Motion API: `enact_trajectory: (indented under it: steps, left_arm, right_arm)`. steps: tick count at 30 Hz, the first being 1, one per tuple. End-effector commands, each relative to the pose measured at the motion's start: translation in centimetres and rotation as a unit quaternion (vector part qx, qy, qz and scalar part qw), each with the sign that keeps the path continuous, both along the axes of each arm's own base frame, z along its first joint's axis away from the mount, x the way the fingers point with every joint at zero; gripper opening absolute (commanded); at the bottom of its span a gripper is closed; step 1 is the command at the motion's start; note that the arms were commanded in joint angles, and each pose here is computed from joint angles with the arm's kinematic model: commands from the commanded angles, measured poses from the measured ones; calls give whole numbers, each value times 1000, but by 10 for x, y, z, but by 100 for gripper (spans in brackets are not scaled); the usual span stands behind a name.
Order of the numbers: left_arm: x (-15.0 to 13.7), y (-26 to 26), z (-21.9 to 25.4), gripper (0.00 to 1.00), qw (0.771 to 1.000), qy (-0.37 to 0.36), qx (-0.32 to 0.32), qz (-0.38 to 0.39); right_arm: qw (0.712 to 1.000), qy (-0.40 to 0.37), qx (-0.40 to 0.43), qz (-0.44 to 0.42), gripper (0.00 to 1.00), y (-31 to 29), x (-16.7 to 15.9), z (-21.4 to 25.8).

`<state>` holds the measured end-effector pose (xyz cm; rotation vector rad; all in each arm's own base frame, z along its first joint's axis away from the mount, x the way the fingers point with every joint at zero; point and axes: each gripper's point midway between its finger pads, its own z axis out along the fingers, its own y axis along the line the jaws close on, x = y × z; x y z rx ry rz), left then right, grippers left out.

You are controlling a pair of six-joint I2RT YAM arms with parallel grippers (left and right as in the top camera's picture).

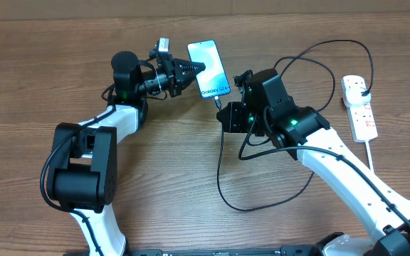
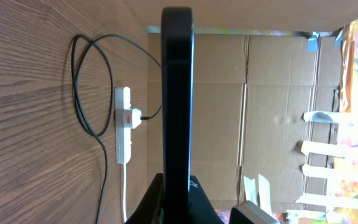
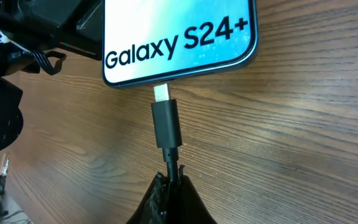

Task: Plug charger to phone and switch on socket
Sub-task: 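Align the plug tip with the phone's port using the right gripper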

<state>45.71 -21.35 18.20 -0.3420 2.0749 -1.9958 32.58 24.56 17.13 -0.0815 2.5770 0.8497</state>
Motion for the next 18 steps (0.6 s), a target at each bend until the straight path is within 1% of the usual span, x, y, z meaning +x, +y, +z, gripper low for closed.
enact_trajectory:
  steps: [1,18]
  left_arm:
    - [6,4,15,4,999,-36,1,4]
    - [6,4,15,4,999,-36,1,4]
  right_arm:
    - [1000,-2,-3,-9,4,-4,3,0]
    - [1000,-4,-10,-16,4,-6,6,-3]
